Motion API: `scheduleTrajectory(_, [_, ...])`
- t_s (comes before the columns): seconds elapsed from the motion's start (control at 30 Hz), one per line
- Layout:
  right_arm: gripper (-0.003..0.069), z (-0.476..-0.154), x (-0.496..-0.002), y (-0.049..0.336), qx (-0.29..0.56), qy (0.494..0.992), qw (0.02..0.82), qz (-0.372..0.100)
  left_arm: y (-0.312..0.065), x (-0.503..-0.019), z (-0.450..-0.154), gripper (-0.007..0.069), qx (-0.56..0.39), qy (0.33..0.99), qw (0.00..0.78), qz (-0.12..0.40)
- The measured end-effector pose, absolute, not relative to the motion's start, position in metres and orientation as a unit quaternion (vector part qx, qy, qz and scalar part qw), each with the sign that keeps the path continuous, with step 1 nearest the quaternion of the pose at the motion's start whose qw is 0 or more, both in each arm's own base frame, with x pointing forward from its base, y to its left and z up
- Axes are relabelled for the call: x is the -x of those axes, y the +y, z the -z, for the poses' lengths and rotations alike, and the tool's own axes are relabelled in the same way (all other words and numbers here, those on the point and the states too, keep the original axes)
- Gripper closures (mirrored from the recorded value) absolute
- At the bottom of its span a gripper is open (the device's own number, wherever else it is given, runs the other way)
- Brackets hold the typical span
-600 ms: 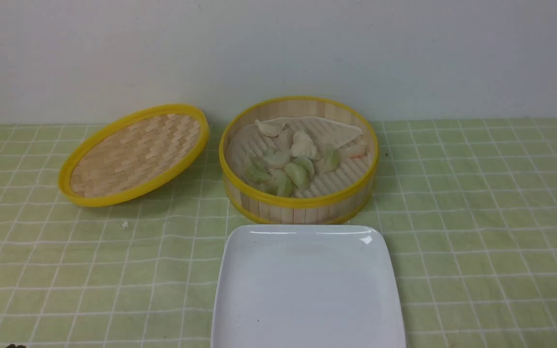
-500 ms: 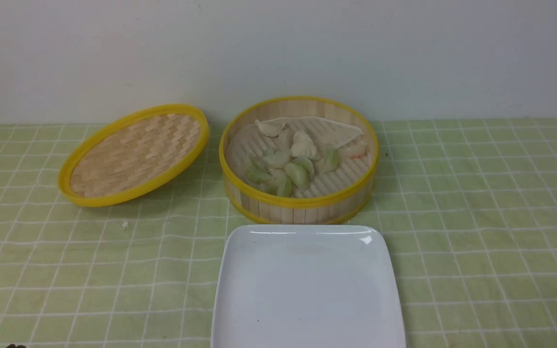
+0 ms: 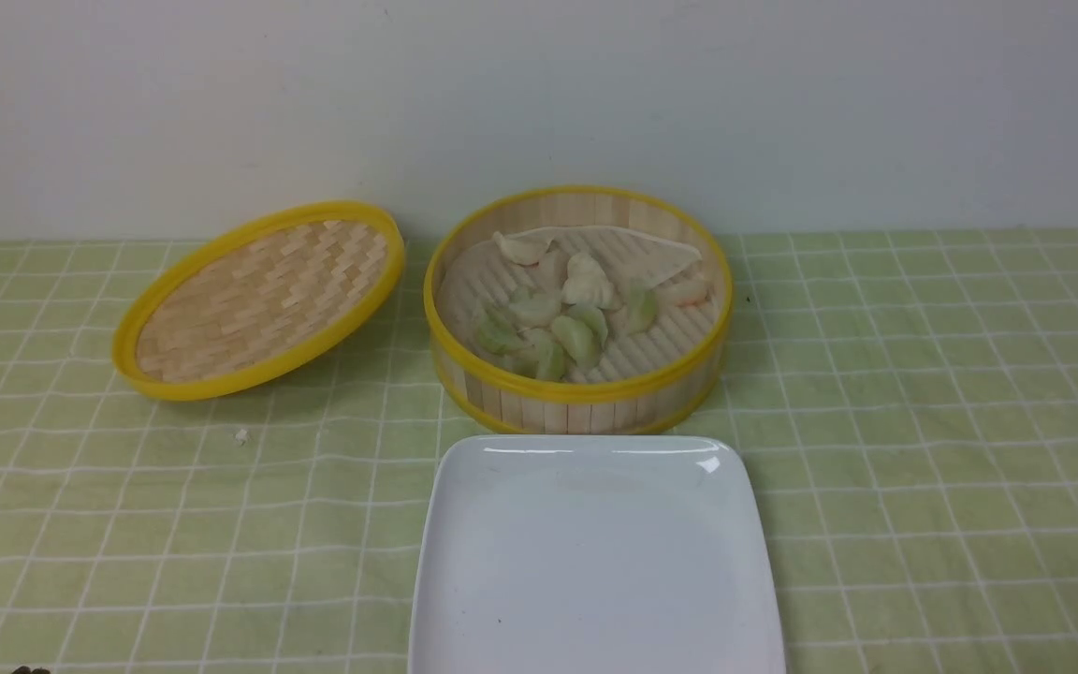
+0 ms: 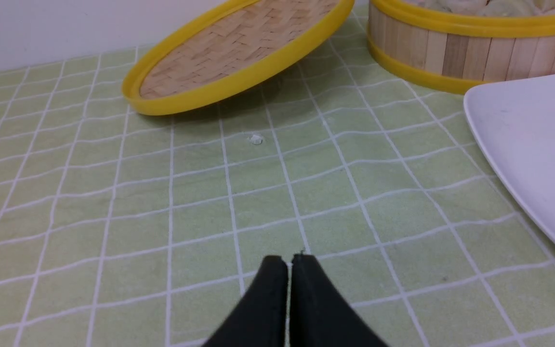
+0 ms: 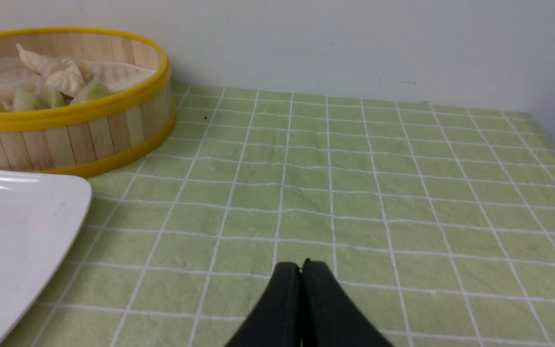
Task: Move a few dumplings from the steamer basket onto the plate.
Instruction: Use the left arm to grab a dumpling from the steamer
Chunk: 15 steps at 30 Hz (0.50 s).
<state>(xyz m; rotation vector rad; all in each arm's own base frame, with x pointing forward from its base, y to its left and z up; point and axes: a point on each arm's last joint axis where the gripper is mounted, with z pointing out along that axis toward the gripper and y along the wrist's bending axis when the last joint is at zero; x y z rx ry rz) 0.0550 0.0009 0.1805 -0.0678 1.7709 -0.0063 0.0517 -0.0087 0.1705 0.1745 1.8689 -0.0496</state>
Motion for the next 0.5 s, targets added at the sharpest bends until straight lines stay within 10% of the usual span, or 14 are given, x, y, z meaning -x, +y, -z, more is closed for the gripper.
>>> scheduleTrajectory(0.2, [0.0673, -0.181, -0.055, 0.001, 0.030, 0.774, 0.632, 0.003, -0.009, -0.053, -0.173, 0.0631, -0.063, 0.795, 0.602, 0.032])
scheduleTrajectory(0.5, [0.0673, -0.181, -0.055, 0.001, 0.030, 0.774, 0.632, 0.003, -0.002, -0.056, -0.206, 0.0631, 0.227, 0.634, 0.683, 0.283])
